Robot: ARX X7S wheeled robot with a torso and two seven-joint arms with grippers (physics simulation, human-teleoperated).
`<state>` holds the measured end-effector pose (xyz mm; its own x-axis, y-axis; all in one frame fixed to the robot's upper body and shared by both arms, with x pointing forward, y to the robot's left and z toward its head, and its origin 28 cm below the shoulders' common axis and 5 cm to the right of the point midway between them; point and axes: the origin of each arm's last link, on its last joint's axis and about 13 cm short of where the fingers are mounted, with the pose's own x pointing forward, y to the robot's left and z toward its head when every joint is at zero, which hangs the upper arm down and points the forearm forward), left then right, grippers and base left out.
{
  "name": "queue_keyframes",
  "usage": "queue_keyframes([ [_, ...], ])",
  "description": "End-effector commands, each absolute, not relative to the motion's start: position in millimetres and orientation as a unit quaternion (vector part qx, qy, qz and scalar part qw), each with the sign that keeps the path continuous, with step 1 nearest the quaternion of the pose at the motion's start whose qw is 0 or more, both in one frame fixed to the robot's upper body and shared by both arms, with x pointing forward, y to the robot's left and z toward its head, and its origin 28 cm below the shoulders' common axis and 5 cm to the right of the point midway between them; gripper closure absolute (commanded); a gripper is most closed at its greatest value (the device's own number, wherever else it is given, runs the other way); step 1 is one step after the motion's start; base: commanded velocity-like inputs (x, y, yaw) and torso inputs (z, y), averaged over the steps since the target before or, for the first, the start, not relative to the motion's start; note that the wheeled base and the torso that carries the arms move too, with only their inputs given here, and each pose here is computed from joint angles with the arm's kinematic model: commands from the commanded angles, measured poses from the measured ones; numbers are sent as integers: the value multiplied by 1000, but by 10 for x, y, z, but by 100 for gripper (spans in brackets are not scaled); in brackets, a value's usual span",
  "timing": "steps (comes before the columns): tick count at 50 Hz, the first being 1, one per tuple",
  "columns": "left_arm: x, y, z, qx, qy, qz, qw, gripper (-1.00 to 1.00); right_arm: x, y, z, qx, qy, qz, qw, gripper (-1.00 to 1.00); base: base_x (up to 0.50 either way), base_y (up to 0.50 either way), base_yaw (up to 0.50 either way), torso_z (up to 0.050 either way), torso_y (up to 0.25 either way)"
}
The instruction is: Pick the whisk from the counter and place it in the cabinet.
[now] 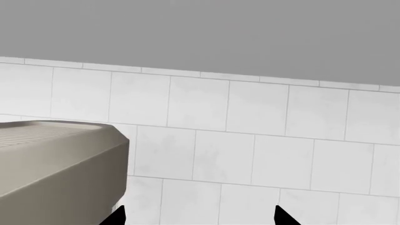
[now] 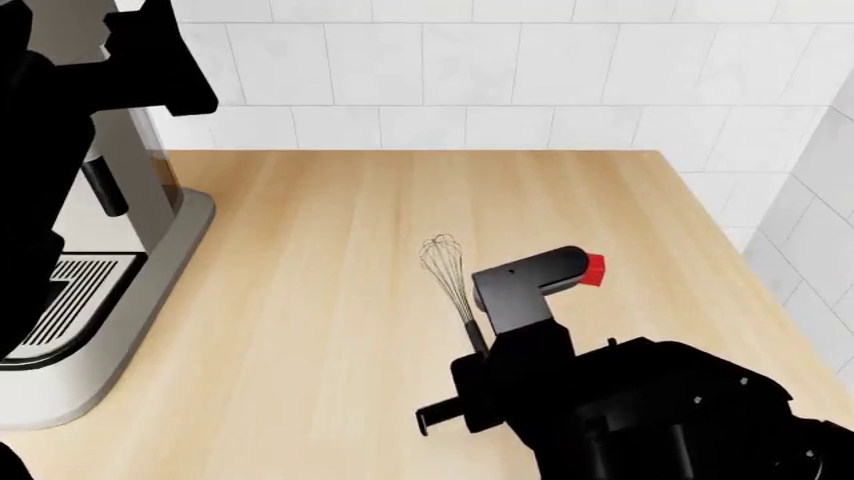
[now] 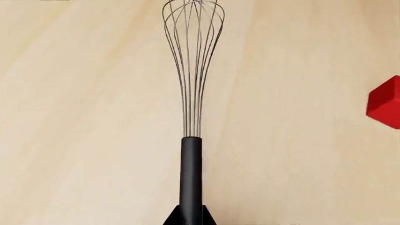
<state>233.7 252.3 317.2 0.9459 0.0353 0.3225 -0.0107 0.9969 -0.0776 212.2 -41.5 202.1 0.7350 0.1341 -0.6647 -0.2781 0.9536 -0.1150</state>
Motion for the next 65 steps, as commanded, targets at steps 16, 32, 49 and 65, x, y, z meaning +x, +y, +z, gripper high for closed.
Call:
queue_keyframes([
  [16, 2339, 2520, 3163, -40, -159, 12, 986, -100, 2288, -568, 2469, -38, 260, 87, 961, 100, 0, 0, 0, 0, 0],
  [32, 2307, 2533, 3074, -51, -105, 21, 993, -100, 2175, -630, 2794, -6, 213, 137, 967, 100, 0, 0, 0, 0, 0],
  [49, 2288, 2543, 2975, -61, -46, 33, 997, -100, 2136, -682, 3108, 20, 161, 166, 973, 100, 0, 0, 0, 0, 0],
  [65, 2251, 2543, 2955, -62, -38, 34, 997, -100, 1985, -748, 3373, 37, 86, 232, 968, 100, 0, 0, 0, 0, 0],
])
